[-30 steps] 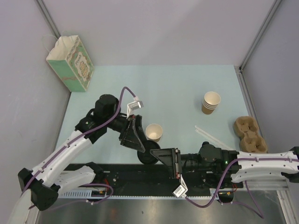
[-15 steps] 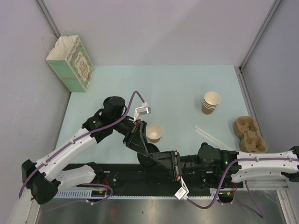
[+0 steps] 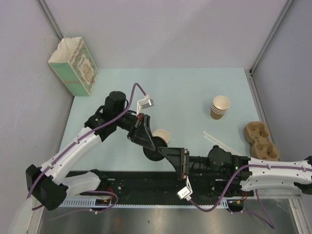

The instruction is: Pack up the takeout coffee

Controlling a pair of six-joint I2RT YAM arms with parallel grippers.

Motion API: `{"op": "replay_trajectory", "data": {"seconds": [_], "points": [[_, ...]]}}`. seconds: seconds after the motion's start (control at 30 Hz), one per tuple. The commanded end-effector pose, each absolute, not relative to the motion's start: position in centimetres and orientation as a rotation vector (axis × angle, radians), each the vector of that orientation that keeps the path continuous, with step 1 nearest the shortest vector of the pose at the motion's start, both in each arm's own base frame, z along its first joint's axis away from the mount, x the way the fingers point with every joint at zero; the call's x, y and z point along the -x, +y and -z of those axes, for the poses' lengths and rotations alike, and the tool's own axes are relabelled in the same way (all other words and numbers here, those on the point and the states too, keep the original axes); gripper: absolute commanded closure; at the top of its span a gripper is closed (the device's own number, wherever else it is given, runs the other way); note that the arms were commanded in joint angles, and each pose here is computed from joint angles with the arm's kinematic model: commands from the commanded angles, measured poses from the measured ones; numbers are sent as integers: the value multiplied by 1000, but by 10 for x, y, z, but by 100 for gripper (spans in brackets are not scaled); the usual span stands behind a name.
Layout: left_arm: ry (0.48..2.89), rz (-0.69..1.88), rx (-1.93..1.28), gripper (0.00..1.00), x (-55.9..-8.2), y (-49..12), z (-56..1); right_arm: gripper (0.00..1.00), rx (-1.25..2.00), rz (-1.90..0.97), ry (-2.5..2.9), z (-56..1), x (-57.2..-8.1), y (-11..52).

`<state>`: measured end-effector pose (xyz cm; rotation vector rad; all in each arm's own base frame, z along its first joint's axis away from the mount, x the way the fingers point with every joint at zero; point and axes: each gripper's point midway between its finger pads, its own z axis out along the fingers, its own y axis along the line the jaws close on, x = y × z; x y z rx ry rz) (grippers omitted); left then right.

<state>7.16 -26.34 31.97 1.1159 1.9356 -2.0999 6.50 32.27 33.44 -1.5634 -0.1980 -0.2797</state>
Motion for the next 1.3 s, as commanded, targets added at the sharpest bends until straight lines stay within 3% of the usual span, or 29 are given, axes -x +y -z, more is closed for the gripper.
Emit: {"op": "replay_trajectory", "data": {"seconds": [0.0,0.07,0.13,0.37,0.5,0.67,0.9,1.03,1.27], "points": [[1739,1994,-1157,100,-92,-255,-364,20,1438,369,-51,-379,-93,297],[1696,1941,-1134,100,-103,-252,-376,14,1412,392,40,-385,-110,286],[1673,1850,-1054,100,-124,-248,-389,1,1335,352,183,-395,-127,272],[1572,1528,-647,100,-188,-233,-430,1,1131,206,872,-418,-200,236],[1506,1362,-402,100,-212,-215,-450,7,960,10,1210,-429,-242,224],[1313,1141,-86,97,-240,-173,-471,7,824,-358,1523,-419,-270,234],[1338,1060,132,97,-268,-151,-429,11,532,-1068,1866,-405,-302,257],[1370,1036,223,96,-283,-145,-408,21,446,-1210,1854,-413,-322,279],[1423,1029,271,96,-297,-146,-378,32,536,-1252,1805,-421,-298,334]]}}
